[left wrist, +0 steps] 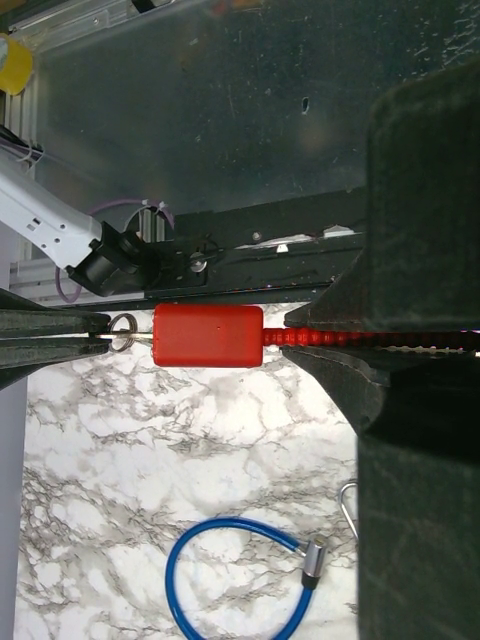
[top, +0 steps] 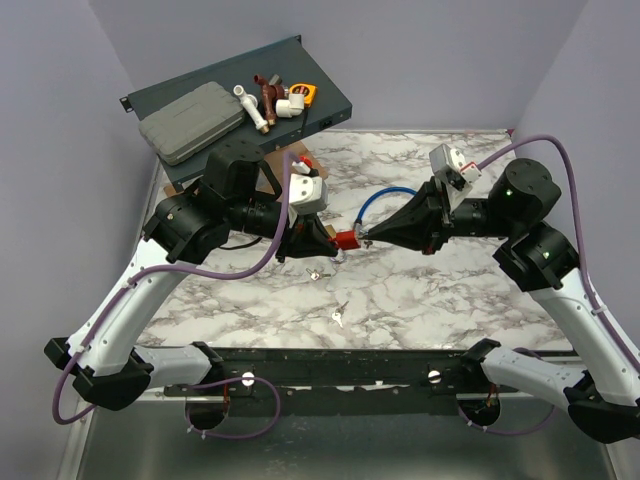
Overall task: Unlock with the key
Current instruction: Unlock the lock.
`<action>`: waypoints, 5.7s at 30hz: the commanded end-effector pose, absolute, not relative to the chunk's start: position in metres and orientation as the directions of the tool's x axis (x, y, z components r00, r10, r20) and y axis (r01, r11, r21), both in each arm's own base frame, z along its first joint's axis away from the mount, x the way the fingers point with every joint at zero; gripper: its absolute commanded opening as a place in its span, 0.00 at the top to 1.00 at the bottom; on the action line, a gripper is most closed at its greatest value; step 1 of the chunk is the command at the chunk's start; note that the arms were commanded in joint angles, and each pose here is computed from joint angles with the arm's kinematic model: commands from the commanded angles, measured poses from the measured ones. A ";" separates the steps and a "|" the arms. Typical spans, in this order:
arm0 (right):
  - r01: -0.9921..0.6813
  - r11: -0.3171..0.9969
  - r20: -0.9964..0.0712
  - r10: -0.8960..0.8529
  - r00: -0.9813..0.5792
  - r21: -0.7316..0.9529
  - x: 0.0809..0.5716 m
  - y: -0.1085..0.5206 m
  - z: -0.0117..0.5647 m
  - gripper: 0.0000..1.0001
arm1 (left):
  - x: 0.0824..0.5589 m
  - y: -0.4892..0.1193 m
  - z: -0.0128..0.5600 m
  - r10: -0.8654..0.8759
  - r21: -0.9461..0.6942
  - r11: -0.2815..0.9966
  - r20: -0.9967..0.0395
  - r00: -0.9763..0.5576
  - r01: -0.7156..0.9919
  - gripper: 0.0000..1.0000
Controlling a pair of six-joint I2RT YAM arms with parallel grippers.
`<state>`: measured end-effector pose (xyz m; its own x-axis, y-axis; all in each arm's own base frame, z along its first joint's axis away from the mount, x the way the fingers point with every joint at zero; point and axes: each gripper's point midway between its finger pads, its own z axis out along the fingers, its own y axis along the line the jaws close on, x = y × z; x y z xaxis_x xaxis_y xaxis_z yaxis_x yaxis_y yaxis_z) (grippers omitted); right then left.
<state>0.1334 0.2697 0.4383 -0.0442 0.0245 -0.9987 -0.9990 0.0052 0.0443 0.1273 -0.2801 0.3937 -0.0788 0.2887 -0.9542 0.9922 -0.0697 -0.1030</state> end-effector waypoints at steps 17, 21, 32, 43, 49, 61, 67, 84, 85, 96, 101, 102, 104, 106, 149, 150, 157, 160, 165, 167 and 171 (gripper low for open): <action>-0.982 0.030 -0.981 -0.053 -0.187 0.185 0.149 0.297 0.405 0.99 | 0.129 -0.293 0.422 0.242 -0.052 -0.077 -0.970 -0.031 0.996 1.00; -0.979 0.045 -0.976 -0.083 -0.201 0.198 0.145 0.307 0.392 0.99 | 0.133 -0.294 0.423 0.244 -0.037 -0.068 -0.970 -0.020 0.997 1.00; -0.952 0.191 -0.964 -0.063 -0.257 0.241 0.157 0.296 0.381 0.82 | 0.138 -0.288 0.432 0.253 0.070 -0.052 -0.964 0.081 0.996 1.00; -0.962 0.201 -0.979 -0.049 -0.199 0.185 0.152 0.286 0.416 0.75 | 0.131 -0.280 0.418 0.285 0.075 -0.064 -0.954 0.090 0.995 1.00; -0.972 0.160 -0.983 -0.045 -0.179 0.170 0.143 0.285 0.427 0.88 | 0.130 -0.278 0.418 0.283 0.078 -0.061 -0.955 0.093 0.995 1.00; -0.990 0.107 -0.995 -0.019 -0.098 0.095 0.123 0.273 0.449 0.69 | 0.133 -0.278 0.412 0.304 0.076 -0.049 -0.949 0.088 0.996 1.00; -0.983 0.145 -0.992 -0.034 -0.122 0.115 0.133 0.276 0.443 0.73 | 0.134 -0.279 0.411 0.306 0.074 -0.050 -0.948 0.085 0.996 1.00; -0.977 0.192 -0.995 -0.025 -0.099 0.093 0.146 0.278 0.446 0.99 | 0.130 -0.279 0.410 0.309 0.080 -0.065 -0.946 0.097 0.995 1.00; -0.978 0.185 -0.995 -0.023 -0.101 0.095 0.145 0.278 0.446 0.99 | 0.130 -0.279 0.409 0.310 0.082 -0.066 -0.946 0.099 0.994 1.00; -0.942 0.206 -0.960 -0.032 -0.278 0.266 0.155 0.292 0.420 0.99 | 0.138 -0.280 0.423 0.314 0.207 -0.041 -0.926 0.210 0.977 1.00; -0.879 0.282 -0.917 0.010 -0.398 0.384 0.170 0.297 0.406 0.99 | 0.148 -0.280 0.439 0.312 0.381 -0.019 -0.876 0.368 0.924 1.00; -0.866 0.289 -0.907 0.019 -0.422 0.409 0.172 0.298 0.405 0.99 | 0.151 -0.280 0.443 0.311 0.418 -0.012 -0.862 0.401 0.908 1.00; -0.845 0.288 -0.888 0.041 -0.458 0.450 0.173 0.301 0.402 0.99 | 0.156 -0.281 0.450 0.310 0.481 0.005 -0.834 0.456 0.877 1.00; -0.827 0.283 -0.869 0.059 -0.491 0.486 0.174 0.304 0.402 0.99 | 0.162 -0.281 0.455 0.312 0.534 0.027 -0.808 0.500 0.845 1.00; -0.704 0.197 -0.726 0.064 -0.685 0.682 0.209 0.295 0.422 0.54 | 0.170 -0.271 0.445 0.388 0.867 0.071 -0.479 0.787 0.493 1.00; -0.712 0.207 -0.735 0.067 -0.674 0.671 0.210 0.293 0.426 0.52 | 0.169 -0.271 0.443 0.390 0.861 0.066 -0.487 0.782 0.504 1.00; -0.784 0.256 -0.820 0.078 -0.567 0.566 0.214 0.284 0.452 0.42 | 0.163 -0.269 0.419 0.416 0.801 0.008 -0.547 0.726 0.599 1.00; -0.820 0.254 -0.856 0.074 -0.512 0.512 0.212 0.281 0.460 0.40 | 0.159 -0.269 0.410 0.427 0.748 -0.015 -0.596 0.681 0.664 1.00; -0.892 0.204 -0.913 0.035 -0.406 0.404 0.200 0.278 0.445 0.38 | 0.153 -0.268 0.405 0.448 0.479 -0.017 -0.781 0.435 0.878 1.00; -0.917 0.172 -0.932 0.018 -0.363 0.360 0.194 0.277 0.437 0.37 | 0.147 -0.268 0.403 0.447 0.314 -0.037 -0.844 0.297 0.949 1.00; -0.944 0.124 -0.951 -0.008 -0.310 0.306 0.184 0.276 0.431 0.37 | 0.140 -0.270 0.399 0.464 0.048 -0.051 -0.883 0.066 0.998 1.00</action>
<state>0.1948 0.2782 0.4261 -0.4387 0.0081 -0.8986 -0.8802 0.1973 0.4316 0.1838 -0.2707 0.4158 0.3867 0.4707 -0.7930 0.8889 0.0388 0.4565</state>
